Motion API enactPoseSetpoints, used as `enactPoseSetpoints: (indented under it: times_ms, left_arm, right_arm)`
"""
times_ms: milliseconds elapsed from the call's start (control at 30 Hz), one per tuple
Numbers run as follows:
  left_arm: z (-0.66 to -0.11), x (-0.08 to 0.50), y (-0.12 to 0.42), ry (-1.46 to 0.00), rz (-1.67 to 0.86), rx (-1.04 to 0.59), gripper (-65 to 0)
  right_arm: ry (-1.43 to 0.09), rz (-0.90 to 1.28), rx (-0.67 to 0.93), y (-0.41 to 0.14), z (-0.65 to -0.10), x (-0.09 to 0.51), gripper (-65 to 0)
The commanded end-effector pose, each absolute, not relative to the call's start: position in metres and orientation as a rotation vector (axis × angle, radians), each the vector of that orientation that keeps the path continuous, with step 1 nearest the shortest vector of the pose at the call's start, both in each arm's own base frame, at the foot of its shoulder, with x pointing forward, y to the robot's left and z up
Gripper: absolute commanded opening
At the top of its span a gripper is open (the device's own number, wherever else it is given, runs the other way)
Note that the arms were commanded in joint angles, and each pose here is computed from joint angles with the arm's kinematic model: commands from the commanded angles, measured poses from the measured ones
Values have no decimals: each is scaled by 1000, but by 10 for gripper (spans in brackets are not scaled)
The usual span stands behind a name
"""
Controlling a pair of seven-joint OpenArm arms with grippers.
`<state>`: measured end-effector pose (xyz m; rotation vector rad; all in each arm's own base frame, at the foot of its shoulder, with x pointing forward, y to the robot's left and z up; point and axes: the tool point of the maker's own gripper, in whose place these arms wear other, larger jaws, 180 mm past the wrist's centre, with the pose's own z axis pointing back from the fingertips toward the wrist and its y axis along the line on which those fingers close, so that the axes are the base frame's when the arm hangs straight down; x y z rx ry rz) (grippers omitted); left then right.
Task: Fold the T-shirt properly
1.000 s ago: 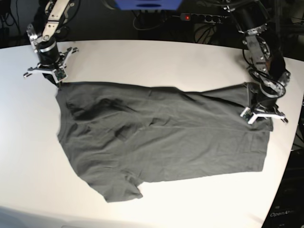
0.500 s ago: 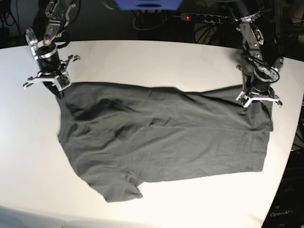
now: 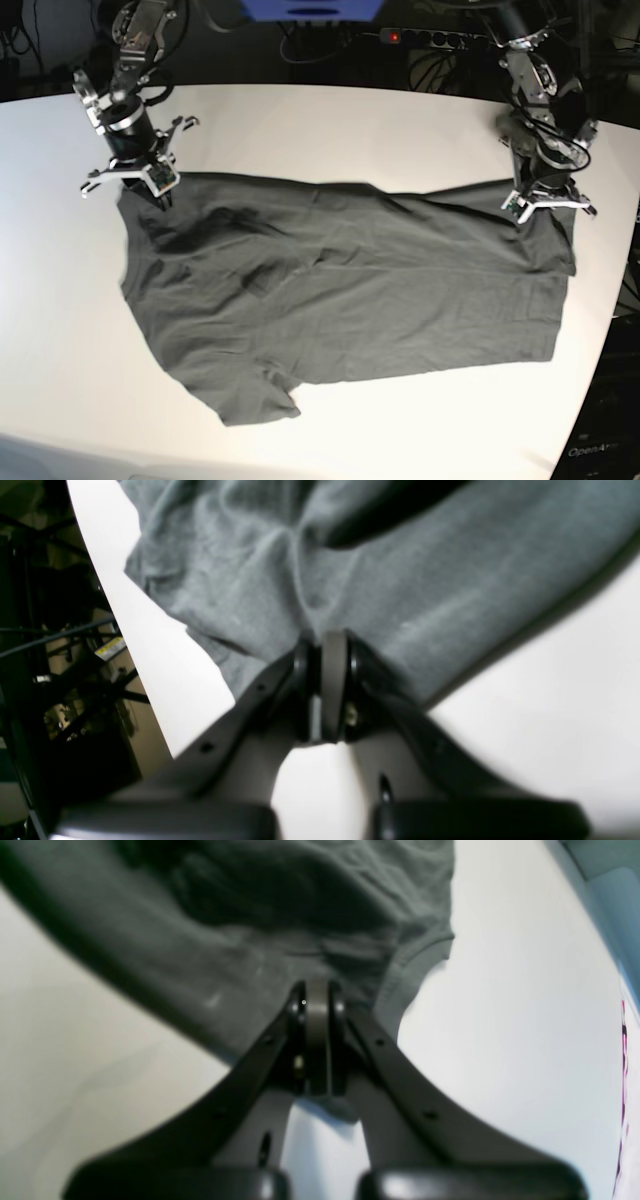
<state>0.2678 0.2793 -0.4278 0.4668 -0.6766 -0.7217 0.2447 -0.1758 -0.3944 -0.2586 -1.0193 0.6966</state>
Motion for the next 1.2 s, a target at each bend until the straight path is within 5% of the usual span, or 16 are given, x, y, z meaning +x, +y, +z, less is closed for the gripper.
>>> enactPoseSetpoints:
  times_ms: [0,1167]
  left_arm:
    - [-421,273,286,-689,-714,488,-619]
    - [-426,272,285,-686,-694,473,-619]
  right_arm:
    - [-1067,691,-260,-175,-385,253,-647]
    - [-908,435,-217,-270,-445,222,-647]
